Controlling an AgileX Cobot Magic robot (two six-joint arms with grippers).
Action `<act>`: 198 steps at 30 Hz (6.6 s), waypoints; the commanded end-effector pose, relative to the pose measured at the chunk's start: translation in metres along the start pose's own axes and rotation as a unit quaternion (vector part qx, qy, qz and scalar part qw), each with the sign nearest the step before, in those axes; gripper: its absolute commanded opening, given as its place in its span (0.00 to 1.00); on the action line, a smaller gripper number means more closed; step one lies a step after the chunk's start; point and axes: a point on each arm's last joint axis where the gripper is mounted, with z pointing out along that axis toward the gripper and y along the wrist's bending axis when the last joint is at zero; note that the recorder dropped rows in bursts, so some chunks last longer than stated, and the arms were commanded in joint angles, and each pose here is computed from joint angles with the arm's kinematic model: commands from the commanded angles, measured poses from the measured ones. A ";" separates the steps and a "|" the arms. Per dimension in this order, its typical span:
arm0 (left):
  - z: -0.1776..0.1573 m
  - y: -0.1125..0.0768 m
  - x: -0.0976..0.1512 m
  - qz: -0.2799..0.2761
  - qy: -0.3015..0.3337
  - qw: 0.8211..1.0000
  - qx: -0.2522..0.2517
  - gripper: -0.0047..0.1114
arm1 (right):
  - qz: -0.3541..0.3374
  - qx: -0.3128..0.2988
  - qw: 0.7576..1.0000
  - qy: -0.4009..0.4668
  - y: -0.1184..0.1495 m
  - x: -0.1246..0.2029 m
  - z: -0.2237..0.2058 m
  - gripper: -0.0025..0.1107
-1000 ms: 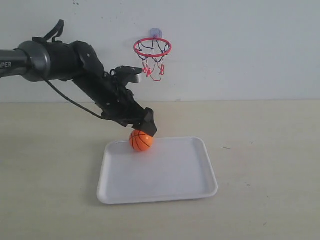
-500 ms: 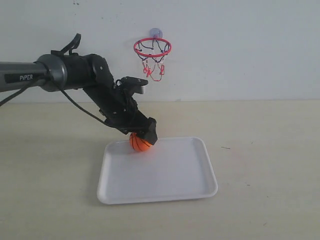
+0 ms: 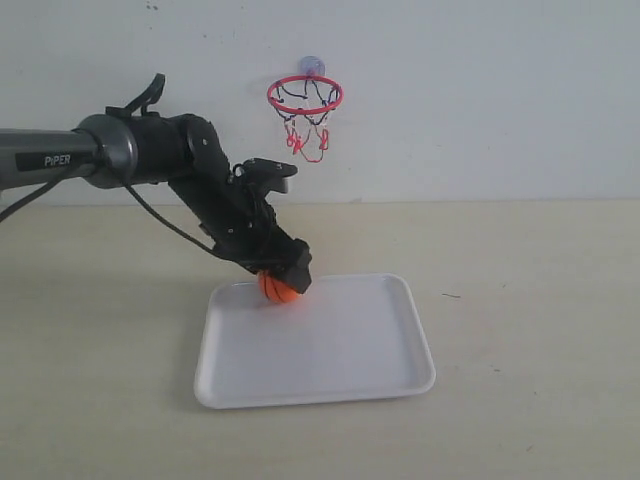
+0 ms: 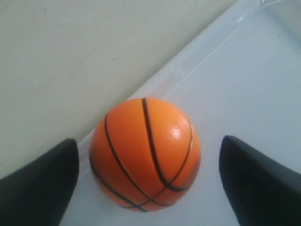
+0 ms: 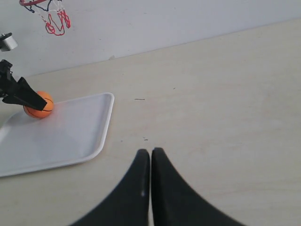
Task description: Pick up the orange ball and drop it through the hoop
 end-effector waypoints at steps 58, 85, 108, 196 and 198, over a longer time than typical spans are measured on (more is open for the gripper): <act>-0.132 0.054 -0.107 0.002 -0.434 0.896 0.100 0.08 | -0.004 0.000 1.000 -0.007 0.000 -0.001 0.000 0.02; -0.120 0.058 -0.111 -0.009 -0.462 0.884 0.070 0.50 | -0.003 0.000 1.000 -0.008 0.000 -0.001 0.000 0.02; -0.122 0.066 -0.104 -0.007 -0.442 0.893 0.086 0.66 | -0.003 0.000 1.000 -0.008 0.000 -0.001 0.000 0.02; -0.236 -0.120 0.238 -0.089 -0.378 0.887 0.251 0.08 | -0.003 0.000 1.000 -0.007 0.000 -0.001 0.000 0.02; -0.260 -0.134 0.252 -0.017 -0.418 0.889 0.184 0.08 | -0.003 0.000 1.000 -0.007 0.000 -0.001 0.000 0.02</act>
